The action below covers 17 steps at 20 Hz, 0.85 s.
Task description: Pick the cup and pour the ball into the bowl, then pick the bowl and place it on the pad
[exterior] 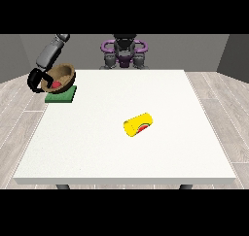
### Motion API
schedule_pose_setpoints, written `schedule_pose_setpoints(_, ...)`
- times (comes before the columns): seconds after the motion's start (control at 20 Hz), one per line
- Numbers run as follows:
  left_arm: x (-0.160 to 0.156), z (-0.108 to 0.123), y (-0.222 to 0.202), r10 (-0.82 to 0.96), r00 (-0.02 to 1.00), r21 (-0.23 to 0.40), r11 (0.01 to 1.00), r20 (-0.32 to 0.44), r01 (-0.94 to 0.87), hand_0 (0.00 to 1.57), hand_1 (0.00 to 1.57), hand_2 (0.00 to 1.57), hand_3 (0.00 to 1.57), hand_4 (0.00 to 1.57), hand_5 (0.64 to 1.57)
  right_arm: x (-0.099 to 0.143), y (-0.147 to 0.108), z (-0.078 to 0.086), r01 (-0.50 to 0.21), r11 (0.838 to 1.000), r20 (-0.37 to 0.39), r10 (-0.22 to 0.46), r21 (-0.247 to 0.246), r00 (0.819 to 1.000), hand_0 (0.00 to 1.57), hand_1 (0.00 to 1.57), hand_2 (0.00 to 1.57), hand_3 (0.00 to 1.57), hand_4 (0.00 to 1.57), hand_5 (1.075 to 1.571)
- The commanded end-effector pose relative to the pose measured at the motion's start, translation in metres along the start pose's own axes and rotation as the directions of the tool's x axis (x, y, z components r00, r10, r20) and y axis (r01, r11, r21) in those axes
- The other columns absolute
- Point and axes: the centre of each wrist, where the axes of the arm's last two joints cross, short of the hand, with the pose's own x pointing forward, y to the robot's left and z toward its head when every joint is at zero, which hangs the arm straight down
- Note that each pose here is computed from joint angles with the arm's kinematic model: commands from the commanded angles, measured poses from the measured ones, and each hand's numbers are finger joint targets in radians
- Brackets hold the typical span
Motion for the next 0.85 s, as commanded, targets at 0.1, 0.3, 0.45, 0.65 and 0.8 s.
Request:
schedule_pose_setpoints(0.1, 0.029, -0.009, 0.002, -0.013, 0.996, 0.023, 1.0, 0.09, 0.011, 0.0, 0.0, 0.0, 0.0, 0.0, 1.517, 0.026, -0.035, 0.0, 0.036, 0.979, 0.037, -0.029, -0.202, 0.999, 1.21, 1.21, 1.26, 1.23, 0.0, 1.562)
schedule_pose_setpoints(0.3, 0.038, -0.004, 0.014, -0.006, 0.995, 0.027, 1.0, 0.096, 0.003, 0.0, 0.0, 0.0, 0.0, 0.0, 1.519, 0.029, -0.053, 0.005, 0.08, 0.976, 0.031, -0.075, -0.201, 0.997, 0.73, 0.73, 0.65, 1.04, 0.0, 1.539)
schedule_pose_setpoints(0.45, 0.04, -0.001, 0.004, 0.014, 0.996, -0.008, 1.0, 0.084, -0.013, 0.0, 0.0, 0.0, 0.0, 0.0, 1.514, 0.028, -0.068, 0.011, 0.084, 0.974, 0.044, -0.076, -0.209, 0.996, 0.68, 0.68, 0.56, 0.95, 0.0, 1.531)
schedule_pose_setpoints(0.65, 0.03, -0.005, 0.0, -0.001, 1.0, 0.026, 1.0, 0.021, 0.0, 0.0, 0.0, 0.0, 0.0, 0.0, 1.515, 0.07, -0.066, 0.0, 0.086, 0.981, 0.06, -0.077, -0.174, 0.995, 0.32, 0.32, 0.4, 0.52, 0.0, 1.493)
schedule_pose_setpoints(0.8, 0.005, 0.008, 0.006, -0.012, 1.0, 0.023, 1.0, -0.009, 0.012, 0.0, 0.0, 0.0, 0.0, 0.0, 1.515, 0.073, -0.071, 0.002, 0.12, 0.983, 0.065, -0.112, -0.141, 0.992, 0.13, 0.13, 0.28, 0.38, 0.0, 1.467)
